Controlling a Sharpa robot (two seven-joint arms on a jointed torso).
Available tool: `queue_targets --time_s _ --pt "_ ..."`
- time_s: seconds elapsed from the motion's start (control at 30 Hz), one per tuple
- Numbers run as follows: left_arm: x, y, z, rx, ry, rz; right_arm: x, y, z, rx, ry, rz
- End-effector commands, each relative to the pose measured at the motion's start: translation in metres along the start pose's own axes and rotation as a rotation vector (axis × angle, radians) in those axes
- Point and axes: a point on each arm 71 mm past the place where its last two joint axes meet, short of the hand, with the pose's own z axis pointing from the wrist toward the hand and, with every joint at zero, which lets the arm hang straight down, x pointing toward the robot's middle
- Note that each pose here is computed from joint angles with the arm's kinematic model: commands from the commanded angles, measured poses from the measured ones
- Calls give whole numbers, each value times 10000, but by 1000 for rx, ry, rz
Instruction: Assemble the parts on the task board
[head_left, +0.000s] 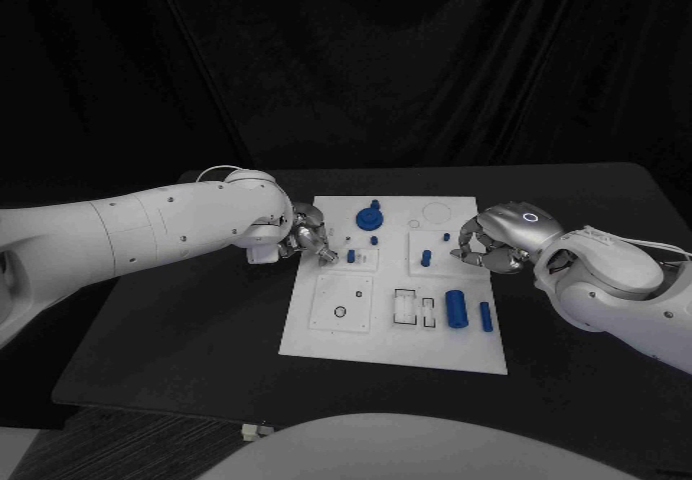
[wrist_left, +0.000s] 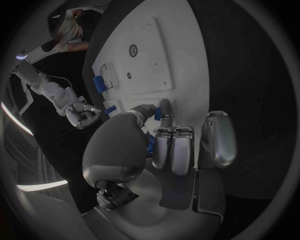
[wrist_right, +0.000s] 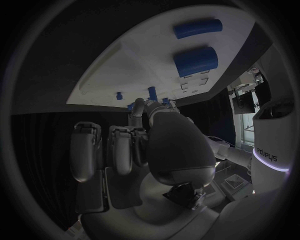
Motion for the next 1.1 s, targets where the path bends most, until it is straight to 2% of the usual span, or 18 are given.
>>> queue_targets --time_s 0.03,0.6,1.1 --pt "-14 -13 8 1 3 -6 9 -3 -6 15 -1 1" --pt "-7 -37 55 5 26 3 5 -1 -20 14 -7 4" --pt "3 2 53 -17 30 1 11 2 -16 14 -5 4"
